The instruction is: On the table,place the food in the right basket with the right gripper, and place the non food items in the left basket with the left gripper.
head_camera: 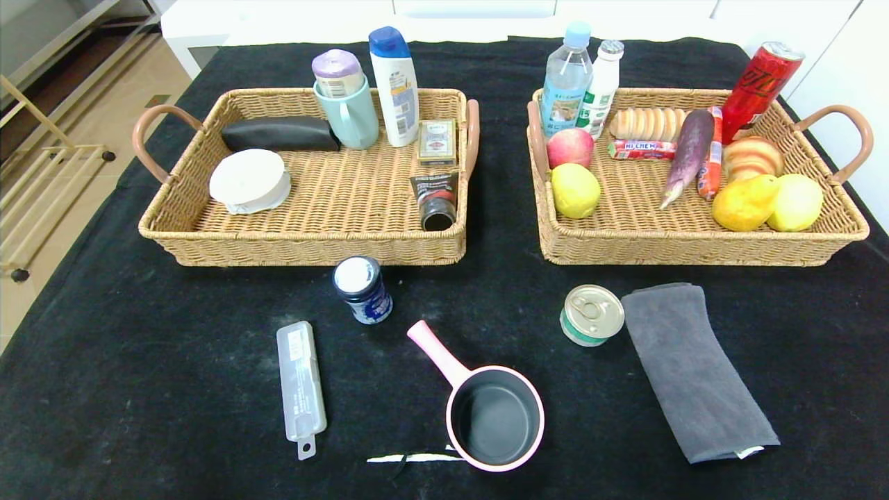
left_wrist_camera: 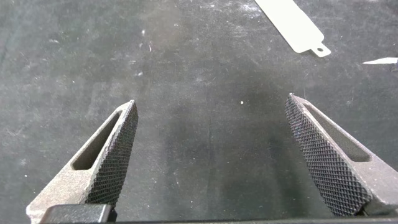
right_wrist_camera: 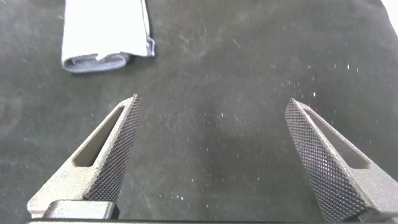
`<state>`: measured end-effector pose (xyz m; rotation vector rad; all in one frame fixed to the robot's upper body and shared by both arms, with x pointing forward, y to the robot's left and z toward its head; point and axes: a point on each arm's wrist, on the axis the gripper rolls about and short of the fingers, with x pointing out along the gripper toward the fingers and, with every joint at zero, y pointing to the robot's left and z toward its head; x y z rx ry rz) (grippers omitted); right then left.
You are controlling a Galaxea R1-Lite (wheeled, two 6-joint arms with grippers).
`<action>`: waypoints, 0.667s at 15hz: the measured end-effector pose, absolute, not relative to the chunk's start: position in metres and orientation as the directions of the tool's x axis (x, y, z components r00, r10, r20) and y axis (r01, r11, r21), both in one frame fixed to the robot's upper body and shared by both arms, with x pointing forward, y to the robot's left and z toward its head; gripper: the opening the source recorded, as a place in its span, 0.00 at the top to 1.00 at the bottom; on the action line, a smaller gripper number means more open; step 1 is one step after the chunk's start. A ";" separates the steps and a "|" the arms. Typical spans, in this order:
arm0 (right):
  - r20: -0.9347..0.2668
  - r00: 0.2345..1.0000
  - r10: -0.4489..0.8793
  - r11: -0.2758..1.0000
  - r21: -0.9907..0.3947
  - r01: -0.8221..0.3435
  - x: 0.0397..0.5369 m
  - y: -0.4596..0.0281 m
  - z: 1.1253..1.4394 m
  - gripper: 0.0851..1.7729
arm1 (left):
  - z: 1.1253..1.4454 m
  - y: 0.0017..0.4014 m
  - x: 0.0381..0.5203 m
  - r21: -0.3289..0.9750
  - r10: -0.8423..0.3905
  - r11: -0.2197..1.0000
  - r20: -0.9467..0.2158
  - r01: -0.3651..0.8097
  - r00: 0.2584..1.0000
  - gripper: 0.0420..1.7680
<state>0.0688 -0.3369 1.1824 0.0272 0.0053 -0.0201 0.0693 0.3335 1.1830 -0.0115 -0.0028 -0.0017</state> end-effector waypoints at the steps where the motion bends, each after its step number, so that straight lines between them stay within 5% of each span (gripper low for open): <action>1: 0.004 1.000 -0.023 0.999 0.035 0.023 0.068 -0.337 1.185 0.04 | 1.183 0.333 0.069 -0.002 -0.001 1.000 0.006 0.001 1.000 0.03; 5: 0.094 0.995 0.015 0.994 0.102 -0.025 0.061 -0.336 1.232 0.04 | 1.214 0.332 0.065 -0.036 -0.067 0.997 0.065 0.069 0.996 0.03; 10: 0.072 0.988 0.136 0.983 0.111 -0.143 0.078 -0.335 1.295 0.04 | 1.283 0.332 0.082 -0.055 -0.232 0.971 0.044 0.235 0.972 0.03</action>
